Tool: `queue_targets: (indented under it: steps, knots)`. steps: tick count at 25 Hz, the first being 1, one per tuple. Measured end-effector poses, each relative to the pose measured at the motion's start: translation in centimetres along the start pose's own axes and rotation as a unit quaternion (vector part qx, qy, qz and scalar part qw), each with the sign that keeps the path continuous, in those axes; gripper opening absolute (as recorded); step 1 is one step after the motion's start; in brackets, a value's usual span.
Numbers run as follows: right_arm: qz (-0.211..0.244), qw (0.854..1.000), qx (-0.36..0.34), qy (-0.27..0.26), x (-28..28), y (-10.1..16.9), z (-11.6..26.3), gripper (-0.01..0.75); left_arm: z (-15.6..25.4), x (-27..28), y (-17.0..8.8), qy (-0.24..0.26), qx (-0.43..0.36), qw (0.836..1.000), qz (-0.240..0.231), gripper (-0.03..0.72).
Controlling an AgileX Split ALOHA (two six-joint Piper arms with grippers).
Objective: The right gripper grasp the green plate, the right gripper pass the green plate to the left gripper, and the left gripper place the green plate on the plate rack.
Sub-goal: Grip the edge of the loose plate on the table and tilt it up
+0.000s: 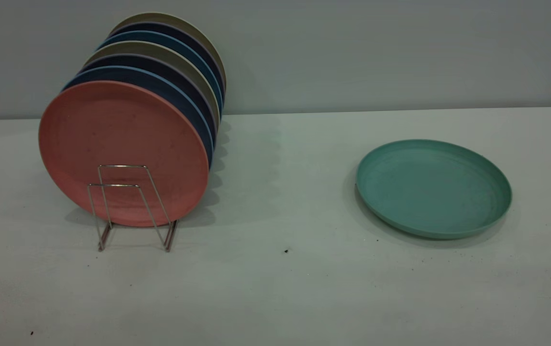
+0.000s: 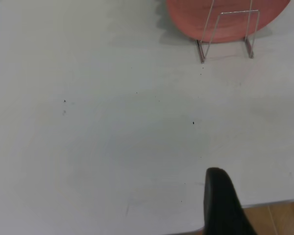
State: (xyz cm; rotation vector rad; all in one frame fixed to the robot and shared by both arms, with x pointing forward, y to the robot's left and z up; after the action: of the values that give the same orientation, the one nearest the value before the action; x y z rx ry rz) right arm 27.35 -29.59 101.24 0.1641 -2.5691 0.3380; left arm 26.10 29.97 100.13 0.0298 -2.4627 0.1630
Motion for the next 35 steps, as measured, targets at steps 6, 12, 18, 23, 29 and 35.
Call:
queue_targets:
  steps: [6, 12, 18, 23, 29, 35]
  knots:
    - [0.0, 1.0, 0.0, 0.0, 0.0, 0.0, 0.0, 0.459, 0.0, 0.0, 0.0, 0.0, 0.0, 1.0, 0.0, 0.419]
    - [0.0, 1.0, 0.0, 0.0, 0.0, 0.0, 0.0, 0.459, 0.0, 0.0, 0.0, 0.0, 0.0, 1.0, 0.0, 0.419]
    - [-0.004, 1.0, -0.002, -0.001, 0.0, 0.1, 0.0, 0.459, 0.0, 0.0, 0.0, 0.0, 0.0, 1.0, 0.0, 0.419]
    - [-0.008, 1.0, -0.003, 0.011, -0.3, 0.1, -0.1, 0.459, 0.0, 0.0, 0.0, 0.0, 0.011, 1.0, -0.001, 0.427]
    - [-0.04, 0.997, 0.0, 0.062, -3.2, -0.3, -3.6, 0.514, -3.6, -0.5, -0.2, 0.022, 0.041, 0.999, -0.014, 0.51]
    - [-0.077, 0.992, 0.011, 0.102, -8.6, -0.7, -7.9, 0.542, -9.7, -4.2, -1.0, 0.094, 0.022, 0.995, -0.025, 0.57]
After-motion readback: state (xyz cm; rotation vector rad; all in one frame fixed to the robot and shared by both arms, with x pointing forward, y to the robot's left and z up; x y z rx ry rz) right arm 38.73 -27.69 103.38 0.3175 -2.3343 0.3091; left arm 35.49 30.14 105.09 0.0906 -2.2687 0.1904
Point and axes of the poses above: a point on each arm's last joint axis where the gripper is mounted, x pointing back along that axis away from the gripper, y along the wrist's bending axis when the last joint is at zero, z = x × y, the point moved 5 cm from there along -x, pointing out along that axis toward the gripper, and after that the axes turned 12 degrees about x, right-handed, at the moved point
